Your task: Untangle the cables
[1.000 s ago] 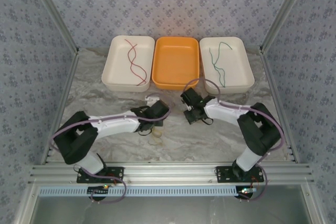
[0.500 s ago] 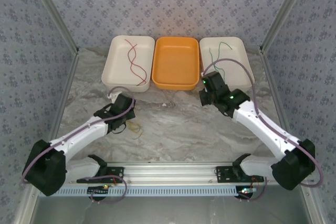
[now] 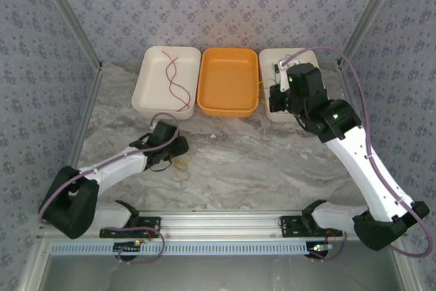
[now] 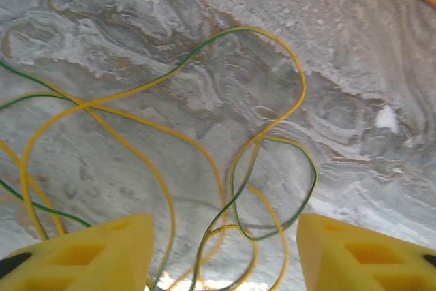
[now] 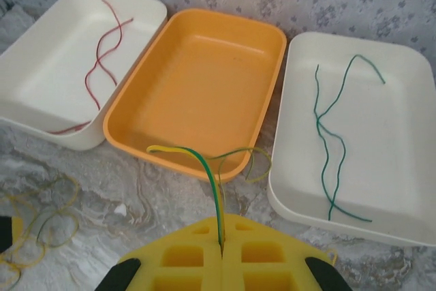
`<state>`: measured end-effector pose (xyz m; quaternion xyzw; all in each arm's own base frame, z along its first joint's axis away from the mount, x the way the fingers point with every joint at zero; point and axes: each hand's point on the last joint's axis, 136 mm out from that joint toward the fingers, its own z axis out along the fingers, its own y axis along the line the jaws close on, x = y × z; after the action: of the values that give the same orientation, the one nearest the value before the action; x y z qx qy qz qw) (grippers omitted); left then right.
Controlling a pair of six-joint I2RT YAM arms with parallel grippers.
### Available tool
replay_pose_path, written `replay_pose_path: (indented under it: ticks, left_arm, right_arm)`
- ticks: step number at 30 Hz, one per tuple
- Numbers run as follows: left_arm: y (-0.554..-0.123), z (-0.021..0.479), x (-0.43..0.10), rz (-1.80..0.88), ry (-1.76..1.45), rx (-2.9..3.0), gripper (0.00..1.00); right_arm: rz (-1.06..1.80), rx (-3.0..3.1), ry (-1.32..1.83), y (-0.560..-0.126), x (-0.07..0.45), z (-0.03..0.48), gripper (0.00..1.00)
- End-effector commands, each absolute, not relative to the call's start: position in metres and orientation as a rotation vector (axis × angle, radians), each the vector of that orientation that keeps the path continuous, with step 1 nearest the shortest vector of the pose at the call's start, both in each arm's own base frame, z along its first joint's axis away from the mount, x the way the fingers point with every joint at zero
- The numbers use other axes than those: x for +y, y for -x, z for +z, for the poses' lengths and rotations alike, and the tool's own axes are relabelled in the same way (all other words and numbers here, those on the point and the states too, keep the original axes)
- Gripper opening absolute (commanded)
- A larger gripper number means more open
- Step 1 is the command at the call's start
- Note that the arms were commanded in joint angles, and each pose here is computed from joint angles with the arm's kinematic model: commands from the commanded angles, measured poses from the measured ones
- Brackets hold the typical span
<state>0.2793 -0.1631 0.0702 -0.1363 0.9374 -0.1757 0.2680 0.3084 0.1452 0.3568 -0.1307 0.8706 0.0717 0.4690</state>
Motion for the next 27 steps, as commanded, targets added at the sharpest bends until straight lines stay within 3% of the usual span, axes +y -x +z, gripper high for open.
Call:
replay_pose_path:
  ticks: [1, 5, 14, 21, 27]
  left_arm:
    - [-0.287, 0.143, -0.189, -0.668, 0.363, 2.329, 0.64]
    - [-0.277, 0.189, -0.207, -0.74, 0.241, 2.238, 0.74]
    - [-0.276, 0.223, -0.26, -0.942, 0.021, 2.143, 0.79]
    - [-0.261, 0.288, -0.298, -1.056, -0.202, 1.915, 0.81]
    - [-0.271, 0.272, -0.303, -0.916, -0.24, 1.991, 0.8]
  right_arm:
    - [0.199, 2.192, 0.4, -0.297, 0.151, 0.34, 0.0]
    - [0.24, 2.196, 0.407, -0.296, 0.157, 0.334, 0.0]
    - [0.406, 2.162, 0.428, -0.293, 0.18, 0.346, 0.0]
    - [0.514, 2.142, 0.512, -0.282, 0.195, 0.358, 0.0]
    - [0.527, 2.118, 0.492, -0.282, 0.195, 0.372, 0.0]
